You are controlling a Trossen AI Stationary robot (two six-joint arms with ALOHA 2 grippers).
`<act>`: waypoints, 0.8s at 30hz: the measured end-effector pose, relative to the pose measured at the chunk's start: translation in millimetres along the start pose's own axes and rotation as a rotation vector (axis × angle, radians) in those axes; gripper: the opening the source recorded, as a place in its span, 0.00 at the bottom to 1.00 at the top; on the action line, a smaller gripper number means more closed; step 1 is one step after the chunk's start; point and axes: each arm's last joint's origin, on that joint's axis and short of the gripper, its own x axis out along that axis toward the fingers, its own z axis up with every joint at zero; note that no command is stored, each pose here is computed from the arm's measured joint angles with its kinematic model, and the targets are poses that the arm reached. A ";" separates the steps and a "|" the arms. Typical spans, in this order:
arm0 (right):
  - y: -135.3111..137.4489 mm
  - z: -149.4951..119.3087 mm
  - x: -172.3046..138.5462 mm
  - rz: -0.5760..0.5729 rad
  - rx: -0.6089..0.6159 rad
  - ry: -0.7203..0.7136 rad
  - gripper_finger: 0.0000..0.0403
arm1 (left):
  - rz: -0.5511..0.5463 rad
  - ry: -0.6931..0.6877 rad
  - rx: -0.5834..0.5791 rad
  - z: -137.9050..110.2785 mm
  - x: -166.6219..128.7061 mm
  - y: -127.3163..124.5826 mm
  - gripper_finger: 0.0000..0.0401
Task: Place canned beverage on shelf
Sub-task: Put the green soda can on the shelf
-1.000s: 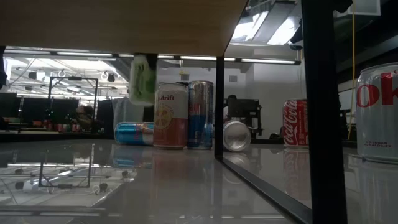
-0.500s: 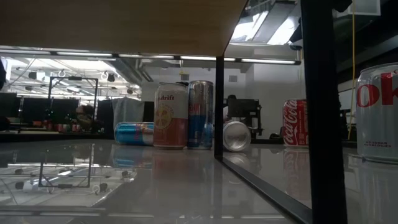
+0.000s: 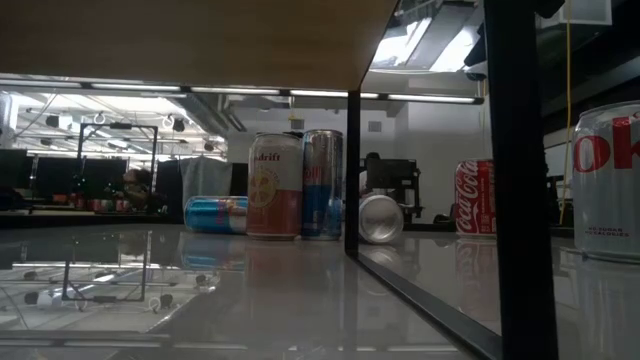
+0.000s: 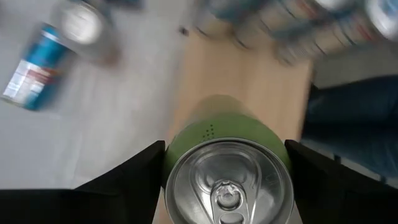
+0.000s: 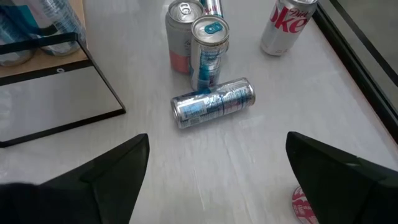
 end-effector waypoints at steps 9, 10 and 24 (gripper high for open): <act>0.0 0.0 0.0 0.000 0.001 0.000 0.91 | -0.021 0.028 0.052 -50.8 1.0 -51.2 0.68; 0.0 0.0 0.0 0.000 0.001 0.000 0.91 | -0.020 0.034 0.054 -55.8 2.5 -56.3 0.68; 0.1 -0.1 0.0 0.001 0.091 0.001 0.91 | 0.035 0.113 0.140 -89.0 34.3 -98.3 0.68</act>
